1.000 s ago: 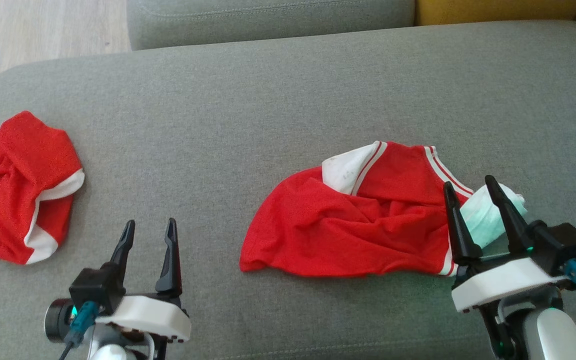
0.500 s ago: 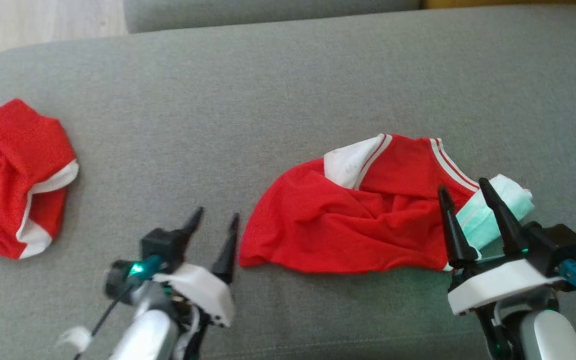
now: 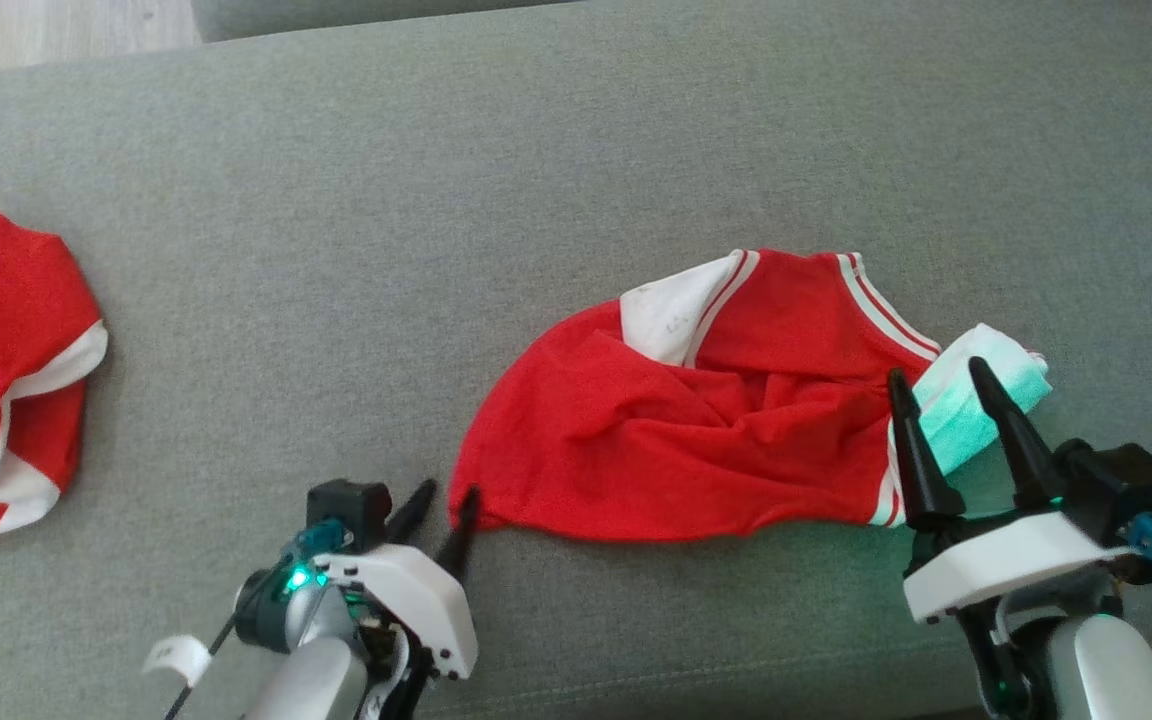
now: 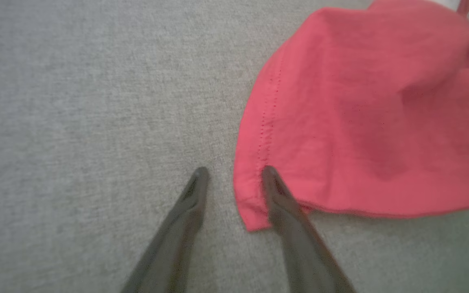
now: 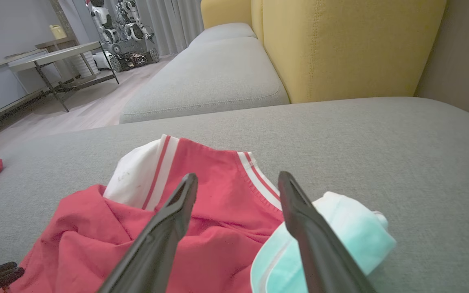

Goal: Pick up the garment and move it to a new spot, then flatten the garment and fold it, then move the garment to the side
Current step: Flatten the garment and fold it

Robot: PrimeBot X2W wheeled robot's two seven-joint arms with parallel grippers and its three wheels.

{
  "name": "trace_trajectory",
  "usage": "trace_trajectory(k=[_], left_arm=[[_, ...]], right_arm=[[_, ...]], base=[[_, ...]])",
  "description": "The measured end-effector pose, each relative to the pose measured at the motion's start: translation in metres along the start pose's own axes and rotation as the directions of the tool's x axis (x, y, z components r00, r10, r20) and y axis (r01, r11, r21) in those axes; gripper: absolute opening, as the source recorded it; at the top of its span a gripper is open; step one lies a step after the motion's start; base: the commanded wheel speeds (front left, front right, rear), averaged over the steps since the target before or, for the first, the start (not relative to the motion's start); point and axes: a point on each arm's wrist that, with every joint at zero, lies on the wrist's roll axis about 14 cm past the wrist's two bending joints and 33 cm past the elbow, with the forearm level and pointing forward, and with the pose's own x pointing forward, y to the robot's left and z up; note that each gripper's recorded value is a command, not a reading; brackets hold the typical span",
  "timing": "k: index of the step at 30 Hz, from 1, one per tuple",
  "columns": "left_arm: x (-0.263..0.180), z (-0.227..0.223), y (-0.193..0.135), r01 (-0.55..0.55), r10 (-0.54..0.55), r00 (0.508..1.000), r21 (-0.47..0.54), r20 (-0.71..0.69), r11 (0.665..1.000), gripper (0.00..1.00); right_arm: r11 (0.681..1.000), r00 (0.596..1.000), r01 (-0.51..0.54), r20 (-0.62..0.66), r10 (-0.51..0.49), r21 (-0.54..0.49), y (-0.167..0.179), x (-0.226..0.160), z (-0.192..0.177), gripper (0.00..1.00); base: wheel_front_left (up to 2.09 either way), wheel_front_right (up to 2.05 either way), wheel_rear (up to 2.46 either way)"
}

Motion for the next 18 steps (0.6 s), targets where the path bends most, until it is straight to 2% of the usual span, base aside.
trace_trajectory(k=[1,2,9,13,18], left_arm=[[0.001,0.001,0.000,0.001,-0.001,1.000,0.002,0.000,1.000,0.05],[0.002,0.001,0.000,0.003,-0.003,1.000,0.005,-0.001,1.000,0.00],[0.003,0.001,-0.013,0.044,-0.044,0.999,0.030,0.008,0.999,0.00],[0.004,0.001,-0.014,0.048,-0.048,0.999,0.031,0.011,0.998,0.00],[0.006,0.001,-0.014,0.048,-0.049,0.999,0.027,0.014,0.998,0.00]], right_arm=[[1.000,1.000,0.010,-0.002,-0.010,0.000,-0.003,0.000,-0.001,1.00],[1.000,1.000,0.017,-0.003,-0.017,0.001,-0.006,-0.001,-0.001,1.00],[0.997,0.997,0.072,-0.011,-0.072,0.004,-0.024,-0.004,-0.003,1.00],[0.988,0.987,0.156,-0.048,-0.156,0.003,-0.053,-0.009,-0.012,1.00],[0.987,0.984,0.155,-0.086,-0.159,-0.048,-0.068,0.006,-0.012,1.00]], base=[[0.00,0.00,0.00],[0.00,0.00,0.00],[0.00,0.00,0.00],[0.00,0.00,0.00],[0.00,0.00,0.00]])
